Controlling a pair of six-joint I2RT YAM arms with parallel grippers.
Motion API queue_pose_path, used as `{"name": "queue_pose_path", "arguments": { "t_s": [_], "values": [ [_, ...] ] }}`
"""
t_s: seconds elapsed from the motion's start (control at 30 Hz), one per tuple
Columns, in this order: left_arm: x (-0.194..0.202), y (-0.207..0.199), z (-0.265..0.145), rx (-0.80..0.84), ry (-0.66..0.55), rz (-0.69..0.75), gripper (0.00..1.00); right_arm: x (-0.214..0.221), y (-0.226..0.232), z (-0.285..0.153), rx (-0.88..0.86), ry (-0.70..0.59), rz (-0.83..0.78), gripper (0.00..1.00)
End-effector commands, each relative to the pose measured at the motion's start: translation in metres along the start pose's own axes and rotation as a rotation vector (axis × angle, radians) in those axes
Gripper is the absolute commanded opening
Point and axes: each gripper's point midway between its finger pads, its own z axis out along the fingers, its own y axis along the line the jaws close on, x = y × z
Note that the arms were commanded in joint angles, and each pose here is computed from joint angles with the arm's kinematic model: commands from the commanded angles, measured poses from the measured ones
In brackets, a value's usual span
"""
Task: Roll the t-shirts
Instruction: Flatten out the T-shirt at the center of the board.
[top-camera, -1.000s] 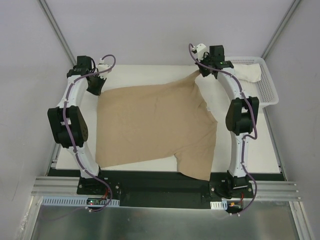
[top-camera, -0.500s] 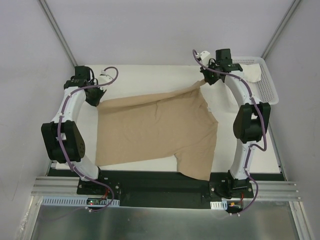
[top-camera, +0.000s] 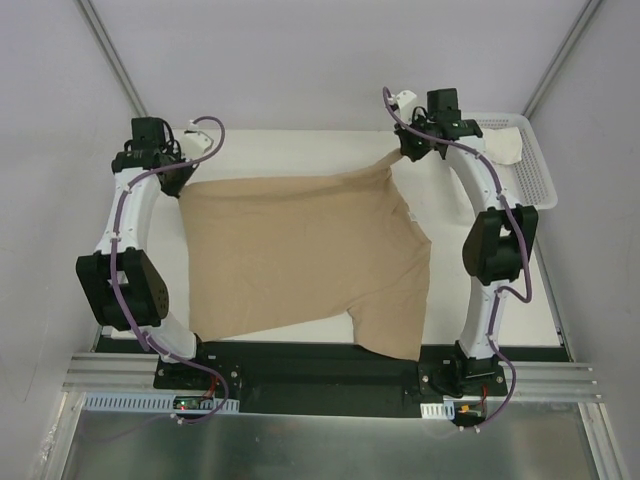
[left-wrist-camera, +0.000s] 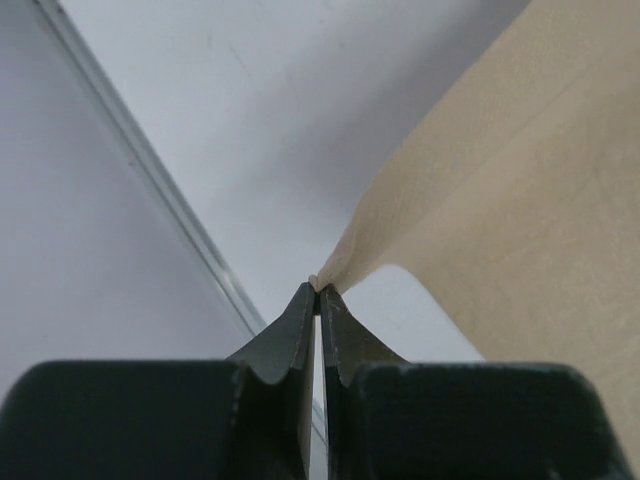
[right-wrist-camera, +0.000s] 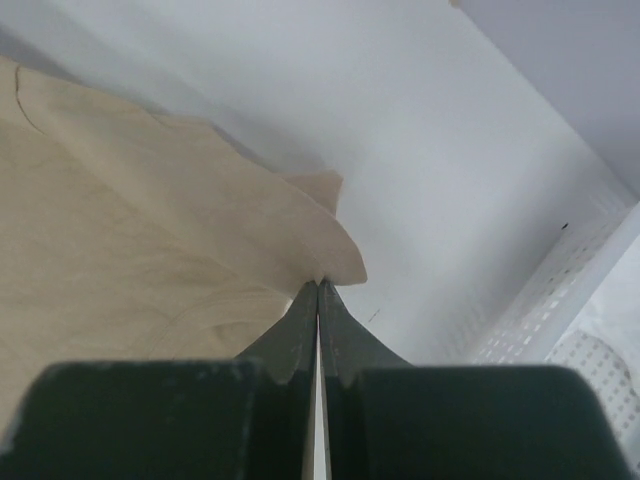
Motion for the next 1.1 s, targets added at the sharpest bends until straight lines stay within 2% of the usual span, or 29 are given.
{"name": "queue_pose_path", "arguments": {
  "t_s": [0.0, 0.23, 0.47, 0.6, 0.8, 0.97, 1.07],
  "values": [
    [-0.009, 0.043, -0.027, -0.126, -0.024, -0.003, 0.00, -0.028, 0.013, 0.015, -0.029, -0.066, 0.011, 0.01],
    [-0.013, 0.041, -0.054, -0.136, -0.054, -0.068, 0.00, -0.061, 0.028, 0.035, 0.015, -0.123, 0.007, 0.01],
    [-0.041, 0.049, -0.085, -0.166, -0.142, -0.192, 0.00, -0.082, -0.009, 0.019, 0.162, -0.176, 0.073, 0.01],
    [-0.046, 0.044, -0.094, -0.153, -0.172, -0.228, 0.00, -0.085, -0.036, -0.010, 0.235, -0.209, 0.136, 0.00],
    [-0.077, 0.024, -0.118, -0.067, -0.299, -0.210, 0.00, -0.084, -0.073, -0.094, 0.339, -0.277, 0.201, 0.01],
    [-0.085, 0.022, -0.139, -0.085, -0.350, -0.216, 0.00, -0.084, -0.052, -0.154, 0.335, -0.324, 0.178, 0.01],
    [-0.083, 0.012, -0.144, -0.062, -0.367, -0.219, 0.00, -0.071, -0.037, -0.157, 0.322, -0.293, 0.172, 0.01]
  ]
}}
